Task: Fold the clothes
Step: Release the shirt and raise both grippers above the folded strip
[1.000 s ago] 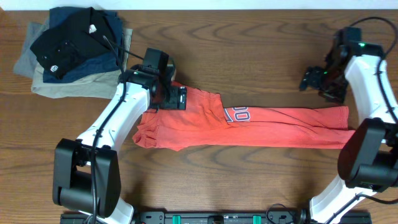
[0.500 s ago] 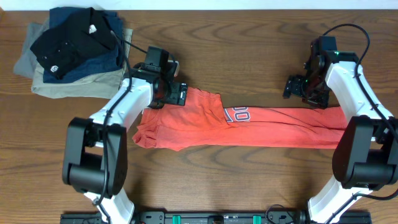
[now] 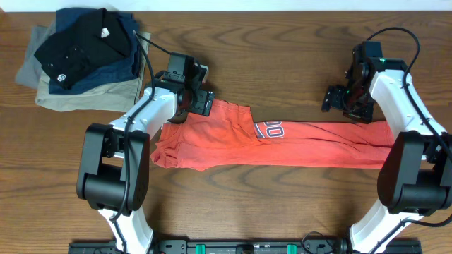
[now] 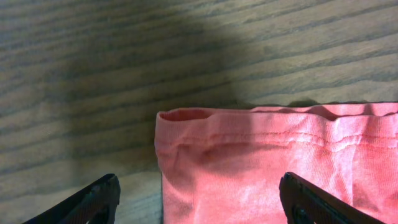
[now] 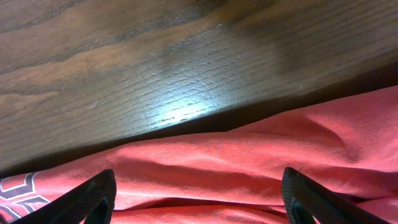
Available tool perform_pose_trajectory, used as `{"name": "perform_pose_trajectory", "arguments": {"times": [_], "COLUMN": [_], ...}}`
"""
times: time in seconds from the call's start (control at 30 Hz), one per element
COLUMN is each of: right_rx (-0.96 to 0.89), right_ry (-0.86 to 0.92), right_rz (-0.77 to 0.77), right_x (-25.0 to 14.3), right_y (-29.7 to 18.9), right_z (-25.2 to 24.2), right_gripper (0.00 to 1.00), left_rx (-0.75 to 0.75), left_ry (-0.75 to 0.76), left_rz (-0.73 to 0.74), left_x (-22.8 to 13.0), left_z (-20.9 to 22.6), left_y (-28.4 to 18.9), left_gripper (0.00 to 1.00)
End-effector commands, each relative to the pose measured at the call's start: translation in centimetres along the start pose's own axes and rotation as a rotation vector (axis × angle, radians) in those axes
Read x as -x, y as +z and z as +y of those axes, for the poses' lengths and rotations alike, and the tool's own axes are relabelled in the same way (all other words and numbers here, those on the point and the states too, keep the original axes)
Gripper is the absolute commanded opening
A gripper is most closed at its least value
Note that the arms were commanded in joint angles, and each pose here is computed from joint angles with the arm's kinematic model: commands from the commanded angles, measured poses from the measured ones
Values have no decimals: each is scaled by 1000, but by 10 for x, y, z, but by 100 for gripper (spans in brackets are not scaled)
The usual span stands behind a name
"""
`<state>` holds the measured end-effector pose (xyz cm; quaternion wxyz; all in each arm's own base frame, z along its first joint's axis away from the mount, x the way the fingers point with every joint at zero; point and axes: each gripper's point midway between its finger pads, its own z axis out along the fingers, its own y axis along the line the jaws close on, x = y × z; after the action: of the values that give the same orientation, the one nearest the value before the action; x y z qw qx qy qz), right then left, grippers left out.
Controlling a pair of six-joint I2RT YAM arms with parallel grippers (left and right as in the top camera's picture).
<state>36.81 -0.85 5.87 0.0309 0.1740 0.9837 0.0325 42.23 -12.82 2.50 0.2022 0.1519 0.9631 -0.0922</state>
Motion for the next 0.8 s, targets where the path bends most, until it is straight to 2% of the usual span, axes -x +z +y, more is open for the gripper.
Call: {"name": "perform_pose_trajectory", "arguments": {"times": [0.0, 0.2, 0.33, 0.43, 0.47, 0.63, 0.7, 0.77], "right_rx": [7, 6, 7, 7, 7, 6, 6, 5], "right_ry": [-10, -10, -10, -10, -10, -10, -10, -10], "right_rz": [-18, -18, -18, -18, -18, -17, -17, -14], "right_x": [0, 0, 0, 0, 0, 0, 0, -1], "right_y": [-7, -7, -7, -7, -7, -7, -7, -7], "right_z": [2, 2, 2, 2, 2, 2, 2, 2], "right_gripper": [82, 82, 81, 80, 79, 78, 78, 78], "left_rx": [8, 6, 5, 6, 6, 6, 7, 7], "left_ry": [27, 21, 20, 21, 21, 21, 9, -17], "left_rz": [7, 37, 49, 44, 42, 39, 32, 19], "left_x": [1, -8, -11, -10, -10, -9, -7, -3], "left_z": [3, 4, 5, 5, 5, 5, 5, 4], "left_y": [8, 22, 27, 27, 27, 25, 22, 16], "left_gripper": [81, 81, 76, 68, 63, 23, 12, 6]}}
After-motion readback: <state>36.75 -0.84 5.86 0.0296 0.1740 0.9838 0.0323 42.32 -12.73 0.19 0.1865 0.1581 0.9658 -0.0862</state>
